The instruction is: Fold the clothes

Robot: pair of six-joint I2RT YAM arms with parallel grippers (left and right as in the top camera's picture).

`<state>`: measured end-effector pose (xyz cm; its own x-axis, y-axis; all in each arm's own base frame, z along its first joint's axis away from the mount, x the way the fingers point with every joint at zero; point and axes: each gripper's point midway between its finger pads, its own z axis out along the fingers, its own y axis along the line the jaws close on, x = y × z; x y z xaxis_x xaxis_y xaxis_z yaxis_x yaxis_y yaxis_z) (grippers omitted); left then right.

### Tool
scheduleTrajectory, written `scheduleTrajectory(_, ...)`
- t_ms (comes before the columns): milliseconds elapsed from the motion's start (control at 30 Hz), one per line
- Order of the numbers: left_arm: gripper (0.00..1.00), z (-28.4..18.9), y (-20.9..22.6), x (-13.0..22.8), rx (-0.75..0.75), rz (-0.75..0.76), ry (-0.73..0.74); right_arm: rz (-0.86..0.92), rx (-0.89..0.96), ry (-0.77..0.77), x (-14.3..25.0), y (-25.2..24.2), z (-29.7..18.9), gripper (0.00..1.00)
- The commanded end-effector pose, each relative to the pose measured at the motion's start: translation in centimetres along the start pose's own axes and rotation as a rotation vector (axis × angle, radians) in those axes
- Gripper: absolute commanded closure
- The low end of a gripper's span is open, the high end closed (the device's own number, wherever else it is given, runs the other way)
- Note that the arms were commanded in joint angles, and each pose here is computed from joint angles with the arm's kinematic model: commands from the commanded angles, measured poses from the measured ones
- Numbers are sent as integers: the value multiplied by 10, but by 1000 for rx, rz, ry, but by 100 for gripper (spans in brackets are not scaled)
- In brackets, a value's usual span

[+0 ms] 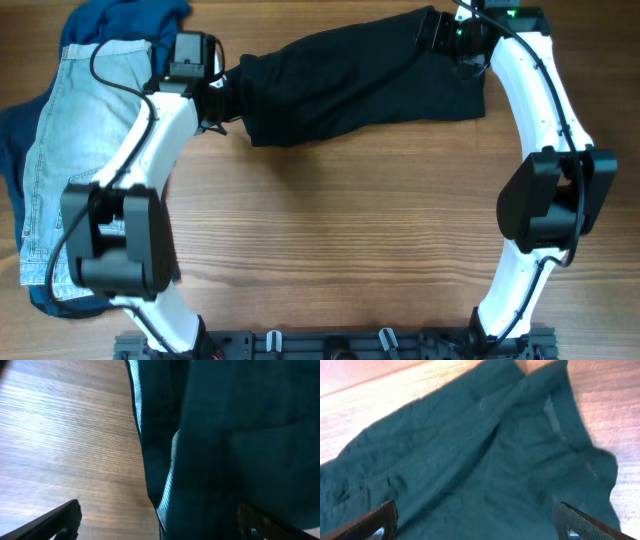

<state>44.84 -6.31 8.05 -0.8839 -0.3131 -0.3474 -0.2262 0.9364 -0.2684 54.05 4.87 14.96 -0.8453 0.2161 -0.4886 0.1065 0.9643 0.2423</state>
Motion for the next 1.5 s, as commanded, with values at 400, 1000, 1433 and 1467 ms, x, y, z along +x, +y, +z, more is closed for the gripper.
scheduleTrajectory(400,13,98,-29,20,510,49,161,-48,-64,84,19,10,3,1)
scheduleTrajectory(1000,96,-14,-7,18,407,58,175,24,-57,119,32,6,14,57)
scheduleTrajectory(1433,96,-45,77,10,147,-42,165,121,-74,105,41,12,105,96)
scheduleTrajectory(1467,96,-52,78,4,148,-44,142,121,-82,124,47,13,111,96)
